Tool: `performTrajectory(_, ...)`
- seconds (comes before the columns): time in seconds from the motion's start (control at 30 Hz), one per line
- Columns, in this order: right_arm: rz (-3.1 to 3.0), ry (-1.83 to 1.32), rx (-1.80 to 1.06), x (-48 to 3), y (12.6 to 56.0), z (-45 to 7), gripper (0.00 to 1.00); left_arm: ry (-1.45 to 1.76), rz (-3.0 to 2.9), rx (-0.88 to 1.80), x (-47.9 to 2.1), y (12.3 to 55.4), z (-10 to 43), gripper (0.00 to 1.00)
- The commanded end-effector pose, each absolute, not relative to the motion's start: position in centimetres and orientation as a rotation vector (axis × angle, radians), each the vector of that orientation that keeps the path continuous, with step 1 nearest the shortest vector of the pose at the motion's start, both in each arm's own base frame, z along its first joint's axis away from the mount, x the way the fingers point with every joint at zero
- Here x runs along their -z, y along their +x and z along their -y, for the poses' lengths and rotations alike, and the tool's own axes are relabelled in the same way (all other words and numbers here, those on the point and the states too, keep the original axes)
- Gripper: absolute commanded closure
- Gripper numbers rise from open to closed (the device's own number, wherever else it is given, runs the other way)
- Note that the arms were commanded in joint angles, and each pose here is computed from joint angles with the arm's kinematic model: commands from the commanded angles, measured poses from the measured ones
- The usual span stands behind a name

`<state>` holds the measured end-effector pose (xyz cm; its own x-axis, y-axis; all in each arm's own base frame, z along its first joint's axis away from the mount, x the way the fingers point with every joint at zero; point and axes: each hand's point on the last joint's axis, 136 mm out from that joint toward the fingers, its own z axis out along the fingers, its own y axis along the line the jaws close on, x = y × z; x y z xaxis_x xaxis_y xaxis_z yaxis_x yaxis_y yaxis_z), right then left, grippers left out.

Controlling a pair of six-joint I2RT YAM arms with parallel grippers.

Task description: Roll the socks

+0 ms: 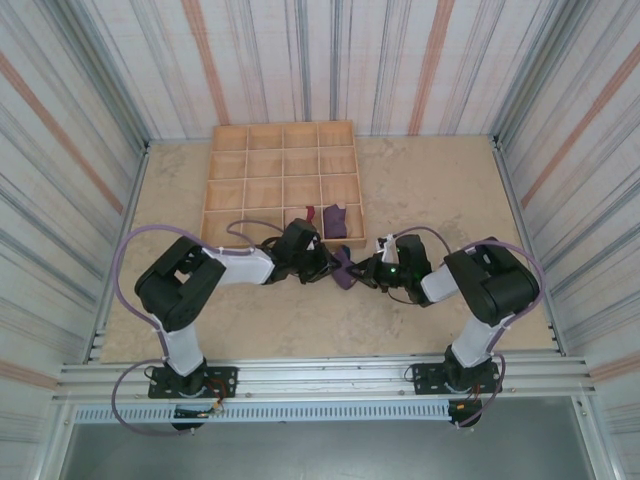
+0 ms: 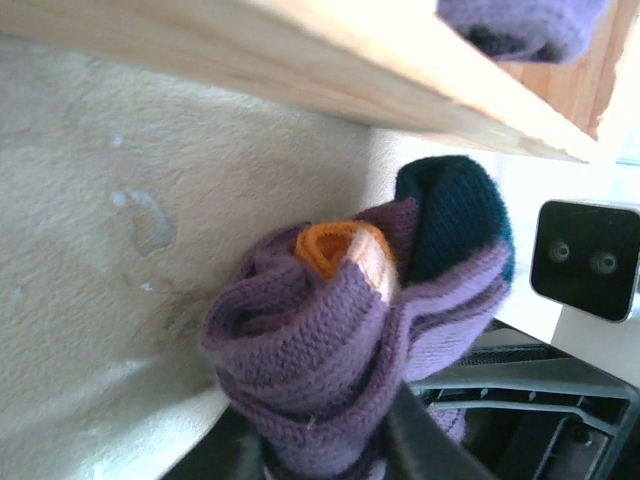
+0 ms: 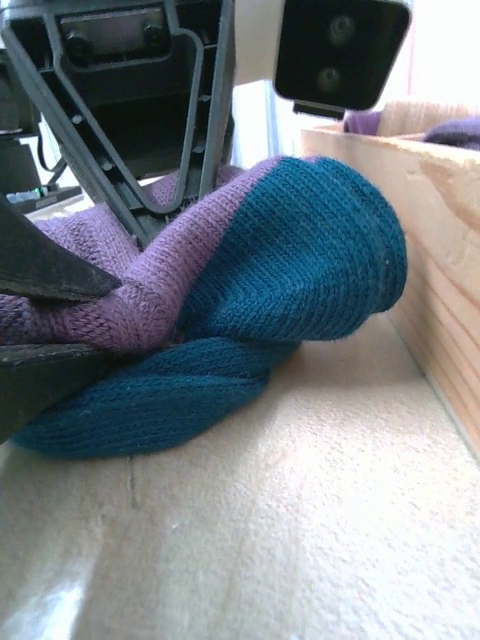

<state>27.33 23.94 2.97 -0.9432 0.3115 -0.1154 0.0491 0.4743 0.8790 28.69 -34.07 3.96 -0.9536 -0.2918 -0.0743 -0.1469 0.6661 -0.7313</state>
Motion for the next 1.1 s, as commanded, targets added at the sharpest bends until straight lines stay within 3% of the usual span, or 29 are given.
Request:
performTrajectory(0.0,-2.780,0.588,-1.218,2.0,23.2,-21.8,0.87,-0.345,-2.837,0.977,-0.7,27.0,32.8,0.87)
performTrajectory(0.1,-2.801,0.516,-1.130,0.2,23.5,-21.5,0.72,-0.230,-2.878,0.908,-0.6,26.7,32.5,0.95)
performTrajectory(0.37,-2.851,0.229,-0.906,-4.7,24.5,-20.3,0.34,0.098,-2.885,0.870,-0.7,26.2,32.8,0.96)
performTrajectory(0.43,-2.868,0.130,-0.925,-4.6,24.6,-20.8,0.30,0.149,-2.880,0.872,-0.8,26.3,33.0,0.96)
performTrajectory(0.73,-2.889,-0.057,-0.993,-2.2,25.2,-22.1,0.32,0.222,-2.864,0.903,-0.5,26.3,33.5,0.96)
performTrajectory(0.9,-2.856,-0.068,-1.093,-0.5,24.8,-23.1,0.42,0.219,-2.864,0.914,0.2,26.2,33.6,0.96)
performTrajectory(1.07,-2.836,-0.042,-1.134,1.2,24.5,-23.2,0.64,0.212,-2.845,0.933,0.1,26.3,33.7,0.91)
